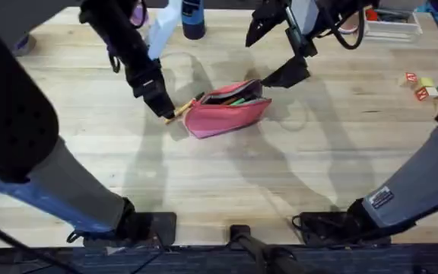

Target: Unzip the bag, pick up the pens from the table one at a time and place them inside, then zip the bag closed.

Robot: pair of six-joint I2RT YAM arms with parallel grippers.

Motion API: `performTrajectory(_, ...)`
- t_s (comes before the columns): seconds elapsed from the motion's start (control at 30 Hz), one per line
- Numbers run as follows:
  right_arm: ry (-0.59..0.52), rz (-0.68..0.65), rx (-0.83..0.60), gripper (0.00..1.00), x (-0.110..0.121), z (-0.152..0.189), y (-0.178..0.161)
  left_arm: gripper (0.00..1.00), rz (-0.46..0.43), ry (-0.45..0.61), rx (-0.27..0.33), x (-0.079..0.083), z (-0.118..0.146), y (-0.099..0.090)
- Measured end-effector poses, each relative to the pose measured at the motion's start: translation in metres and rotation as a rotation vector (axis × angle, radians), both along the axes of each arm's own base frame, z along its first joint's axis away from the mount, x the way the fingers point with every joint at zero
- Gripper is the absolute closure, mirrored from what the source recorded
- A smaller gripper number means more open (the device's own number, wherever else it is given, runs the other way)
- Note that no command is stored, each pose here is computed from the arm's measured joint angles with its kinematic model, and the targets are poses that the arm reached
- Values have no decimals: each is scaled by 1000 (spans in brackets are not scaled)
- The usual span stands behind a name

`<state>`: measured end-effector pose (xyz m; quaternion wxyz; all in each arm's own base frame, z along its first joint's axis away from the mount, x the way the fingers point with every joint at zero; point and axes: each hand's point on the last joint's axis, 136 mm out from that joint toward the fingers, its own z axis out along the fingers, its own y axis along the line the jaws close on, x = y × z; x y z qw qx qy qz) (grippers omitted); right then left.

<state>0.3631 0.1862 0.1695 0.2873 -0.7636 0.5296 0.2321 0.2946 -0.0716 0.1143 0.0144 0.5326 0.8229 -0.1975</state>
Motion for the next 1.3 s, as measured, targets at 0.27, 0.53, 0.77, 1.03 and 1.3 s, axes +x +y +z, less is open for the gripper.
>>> performTrajectory(0.27,-3,0,1,5,1,0,0,5,-44,-16,11,6,-9,-9)
performTrajectory(0.53,-3,0,0,5,1,0,0,4,-87,-29,83,6,-13,-5)
performTrajectory(0.77,-3,0,0,6,1,0,0,4,-161,-49,160,4,-16,-11)
performTrajectory(1.03,14,-18,-1,5,1,0,0,4,-134,-70,180,7,-35,-14)
performTrajectory(1.3,42,-47,-3,6,1,0,0,3,-112,-92,192,5,-67,-19)
